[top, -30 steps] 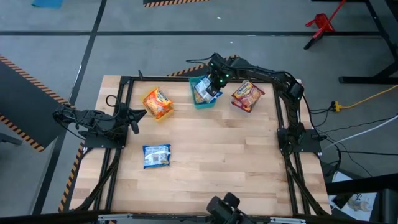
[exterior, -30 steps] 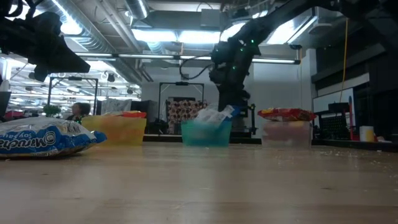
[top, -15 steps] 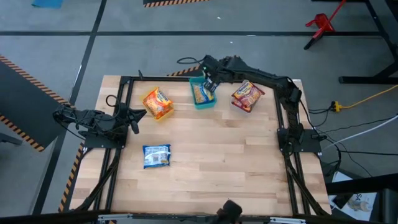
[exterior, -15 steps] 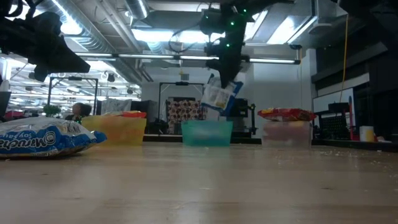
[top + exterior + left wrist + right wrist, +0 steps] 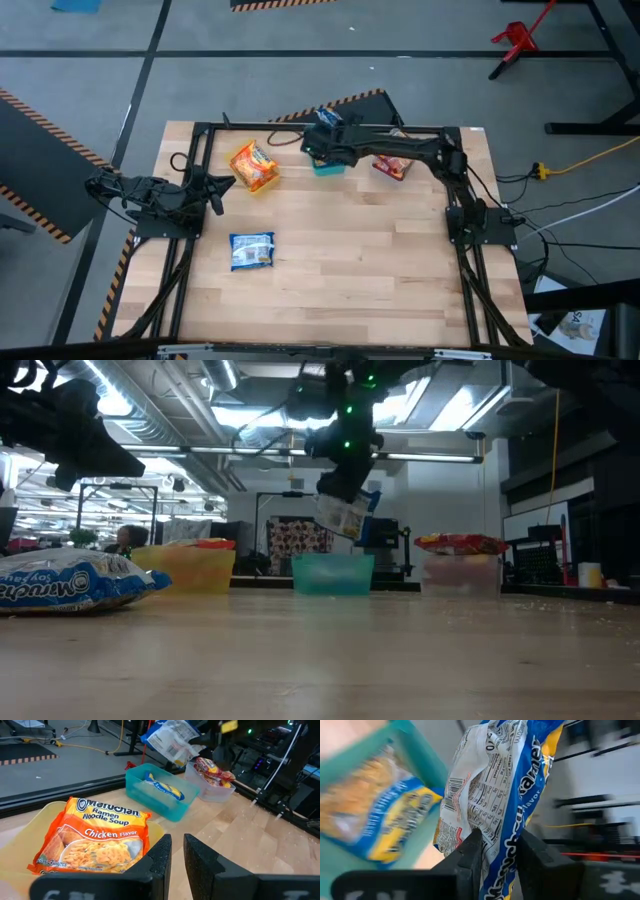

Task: Sort Maruchan noodles
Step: Put the right blue noodle pack into the green bin

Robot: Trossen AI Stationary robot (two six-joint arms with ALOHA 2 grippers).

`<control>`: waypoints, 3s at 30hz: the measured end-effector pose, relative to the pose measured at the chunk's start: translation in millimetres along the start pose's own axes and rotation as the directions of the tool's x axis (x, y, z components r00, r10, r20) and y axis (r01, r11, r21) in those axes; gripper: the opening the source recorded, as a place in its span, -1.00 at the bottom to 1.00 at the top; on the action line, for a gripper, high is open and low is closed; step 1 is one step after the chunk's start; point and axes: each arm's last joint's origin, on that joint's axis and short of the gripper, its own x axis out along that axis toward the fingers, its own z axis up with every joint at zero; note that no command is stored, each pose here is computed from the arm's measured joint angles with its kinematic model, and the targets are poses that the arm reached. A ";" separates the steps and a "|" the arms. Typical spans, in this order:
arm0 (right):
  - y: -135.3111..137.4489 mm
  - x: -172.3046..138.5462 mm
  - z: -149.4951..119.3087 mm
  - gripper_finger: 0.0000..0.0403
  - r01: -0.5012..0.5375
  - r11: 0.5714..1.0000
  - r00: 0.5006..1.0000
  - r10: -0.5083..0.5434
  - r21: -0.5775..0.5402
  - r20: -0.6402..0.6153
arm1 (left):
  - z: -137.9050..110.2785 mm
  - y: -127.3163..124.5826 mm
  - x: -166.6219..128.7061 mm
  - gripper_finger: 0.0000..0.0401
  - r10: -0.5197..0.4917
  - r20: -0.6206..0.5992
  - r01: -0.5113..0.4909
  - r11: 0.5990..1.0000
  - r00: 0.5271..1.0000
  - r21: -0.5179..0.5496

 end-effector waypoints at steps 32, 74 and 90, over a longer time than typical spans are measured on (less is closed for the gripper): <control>69.2 20.6 -5.5 -0.31 -0.248 0.881 0.968 0.240 -0.402 -0.070 | -0.5 -0.6 0.0 -0.78 -0.022 -0.016 0.022 1.000 1.000 0.000; 23.4 92.2 24.3 0.07 -0.332 0.871 0.935 0.354 -0.364 -0.004 | -0.7 -0.4 0.0 -0.78 -0.020 -0.018 0.020 1.000 1.000 0.003; -14.9 76.3 30.2 0.07 -0.300 0.916 0.949 0.314 -0.266 0.010 | -0.5 0.0 0.0 -0.78 -0.005 -0.007 0.005 1.000 1.000 0.003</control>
